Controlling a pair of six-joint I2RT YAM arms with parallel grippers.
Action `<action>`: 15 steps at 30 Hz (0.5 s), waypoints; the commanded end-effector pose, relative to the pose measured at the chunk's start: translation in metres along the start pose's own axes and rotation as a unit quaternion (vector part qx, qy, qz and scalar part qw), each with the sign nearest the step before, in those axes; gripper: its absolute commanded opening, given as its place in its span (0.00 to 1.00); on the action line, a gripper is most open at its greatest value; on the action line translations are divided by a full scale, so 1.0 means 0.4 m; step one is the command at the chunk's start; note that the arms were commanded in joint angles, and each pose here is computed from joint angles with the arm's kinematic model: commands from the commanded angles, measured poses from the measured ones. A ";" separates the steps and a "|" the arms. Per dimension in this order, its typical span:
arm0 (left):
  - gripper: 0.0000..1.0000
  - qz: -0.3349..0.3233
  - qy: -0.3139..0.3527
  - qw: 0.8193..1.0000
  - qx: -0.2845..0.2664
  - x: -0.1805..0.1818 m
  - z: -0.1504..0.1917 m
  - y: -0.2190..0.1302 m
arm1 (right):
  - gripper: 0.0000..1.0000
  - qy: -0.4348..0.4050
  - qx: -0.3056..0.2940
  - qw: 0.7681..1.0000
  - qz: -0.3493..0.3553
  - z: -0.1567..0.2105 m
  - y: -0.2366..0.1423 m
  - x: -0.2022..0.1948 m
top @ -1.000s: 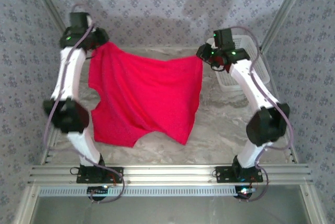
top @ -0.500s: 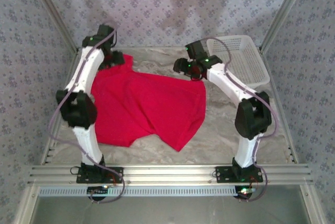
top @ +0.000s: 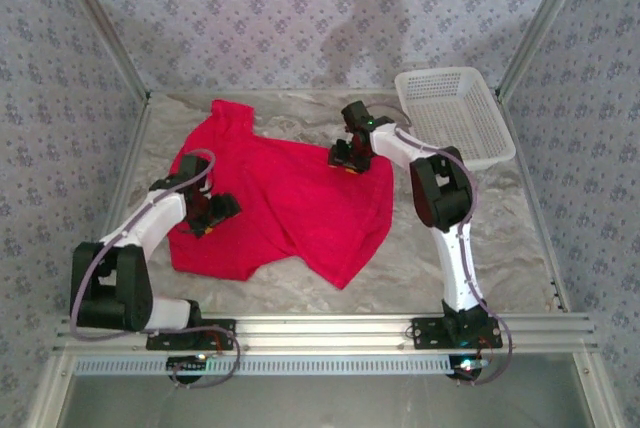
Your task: Fold the inside-out t-shirt
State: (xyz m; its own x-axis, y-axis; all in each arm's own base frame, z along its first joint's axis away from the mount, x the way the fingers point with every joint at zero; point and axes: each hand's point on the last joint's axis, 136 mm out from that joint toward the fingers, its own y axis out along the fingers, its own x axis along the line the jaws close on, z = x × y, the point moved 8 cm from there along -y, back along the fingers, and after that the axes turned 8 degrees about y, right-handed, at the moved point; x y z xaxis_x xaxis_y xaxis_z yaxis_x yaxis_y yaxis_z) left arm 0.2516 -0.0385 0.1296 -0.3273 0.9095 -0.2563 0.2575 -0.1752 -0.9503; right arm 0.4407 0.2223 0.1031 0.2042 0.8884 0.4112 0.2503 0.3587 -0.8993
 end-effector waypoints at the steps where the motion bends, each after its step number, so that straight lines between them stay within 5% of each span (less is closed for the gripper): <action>1: 0.75 0.024 -0.040 0.999 -0.009 0.005 -0.056 0.055 | 0.49 0.017 0.040 0.997 0.070 0.044 0.033 -0.105; 7: 0.73 0.019 -0.021 0.999 -0.019 -0.083 -0.257 0.132 | 0.48 0.021 0.030 0.991 0.130 0.209 -0.025 -0.209; 11: 0.71 0.042 0.038 0.998 -0.031 -0.231 -0.389 0.159 | 0.47 0.008 0.028 0.988 0.149 0.377 -0.072 -0.232; 15: 0.70 0.067 0.117 0.990 -0.051 -0.386 -0.442 0.081 | 0.47 -0.026 0.001 0.990 0.139 0.454 -0.139 -0.188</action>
State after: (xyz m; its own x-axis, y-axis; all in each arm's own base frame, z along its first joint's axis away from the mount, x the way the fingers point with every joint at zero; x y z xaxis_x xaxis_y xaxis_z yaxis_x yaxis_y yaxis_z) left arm 0.4707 -0.0893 0.1290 -0.1980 0.9249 -0.3245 0.3801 -0.2327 -0.8952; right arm 0.2679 0.1970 0.1004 0.1689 0.9530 0.2515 0.2317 0.2096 -0.9499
